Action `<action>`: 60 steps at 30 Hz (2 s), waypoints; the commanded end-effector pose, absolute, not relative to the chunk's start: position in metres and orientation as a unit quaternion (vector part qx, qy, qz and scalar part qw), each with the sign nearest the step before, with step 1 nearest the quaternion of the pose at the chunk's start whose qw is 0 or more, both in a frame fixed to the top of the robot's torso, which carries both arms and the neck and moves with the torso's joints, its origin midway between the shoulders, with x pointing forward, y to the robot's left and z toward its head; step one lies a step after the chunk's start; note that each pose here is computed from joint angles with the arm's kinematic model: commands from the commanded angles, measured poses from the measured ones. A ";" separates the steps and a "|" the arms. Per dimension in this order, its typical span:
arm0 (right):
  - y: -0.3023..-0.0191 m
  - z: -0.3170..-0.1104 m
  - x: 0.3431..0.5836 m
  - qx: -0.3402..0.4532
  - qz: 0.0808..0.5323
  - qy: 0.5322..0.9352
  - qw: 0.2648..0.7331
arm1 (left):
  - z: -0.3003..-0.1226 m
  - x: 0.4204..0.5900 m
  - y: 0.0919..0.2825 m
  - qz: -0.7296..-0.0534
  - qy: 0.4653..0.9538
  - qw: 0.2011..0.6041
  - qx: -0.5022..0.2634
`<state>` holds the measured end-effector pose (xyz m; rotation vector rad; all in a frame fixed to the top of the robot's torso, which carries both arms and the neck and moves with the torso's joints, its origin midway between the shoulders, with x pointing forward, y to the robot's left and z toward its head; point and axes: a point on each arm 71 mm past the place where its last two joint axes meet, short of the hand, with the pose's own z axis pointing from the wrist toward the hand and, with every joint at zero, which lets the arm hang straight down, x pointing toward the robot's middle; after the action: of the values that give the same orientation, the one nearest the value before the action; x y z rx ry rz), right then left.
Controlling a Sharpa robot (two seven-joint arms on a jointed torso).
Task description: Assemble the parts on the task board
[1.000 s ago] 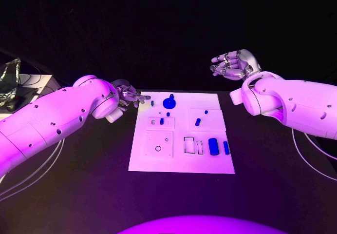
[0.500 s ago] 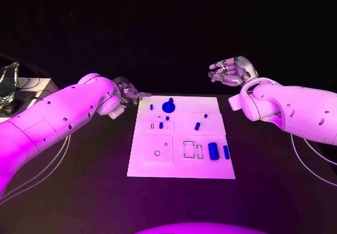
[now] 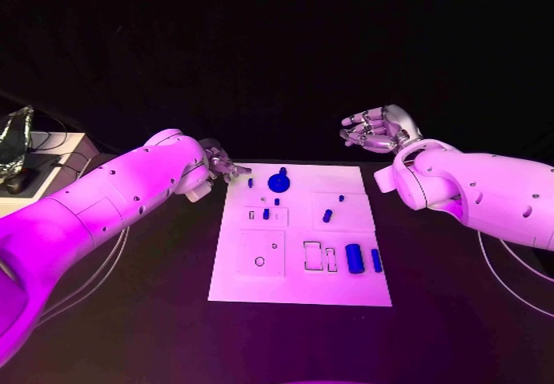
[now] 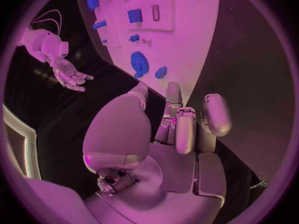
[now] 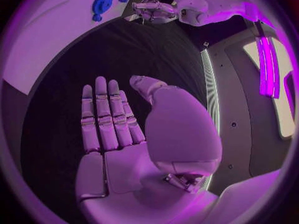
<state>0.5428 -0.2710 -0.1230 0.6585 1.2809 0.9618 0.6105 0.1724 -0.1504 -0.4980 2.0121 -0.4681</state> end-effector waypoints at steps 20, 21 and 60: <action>-0.262 -0.121 0.545 0.277 0.435 0.565 0.644 | -0.146 0.613 0.153 -0.195 0.851 0.457 -0.168; -0.261 -0.121 0.545 0.277 0.435 0.565 0.644 | -0.146 0.612 0.152 -0.195 0.852 0.456 -0.167; -0.257 -0.121 0.545 0.274 0.439 0.566 0.642 | -0.151 0.615 0.148 -0.193 0.846 0.462 -0.182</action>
<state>0.5452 -0.2594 -0.1218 0.6473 1.2860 0.9824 0.6149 0.1513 -0.1521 -0.4428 2.0860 -0.4536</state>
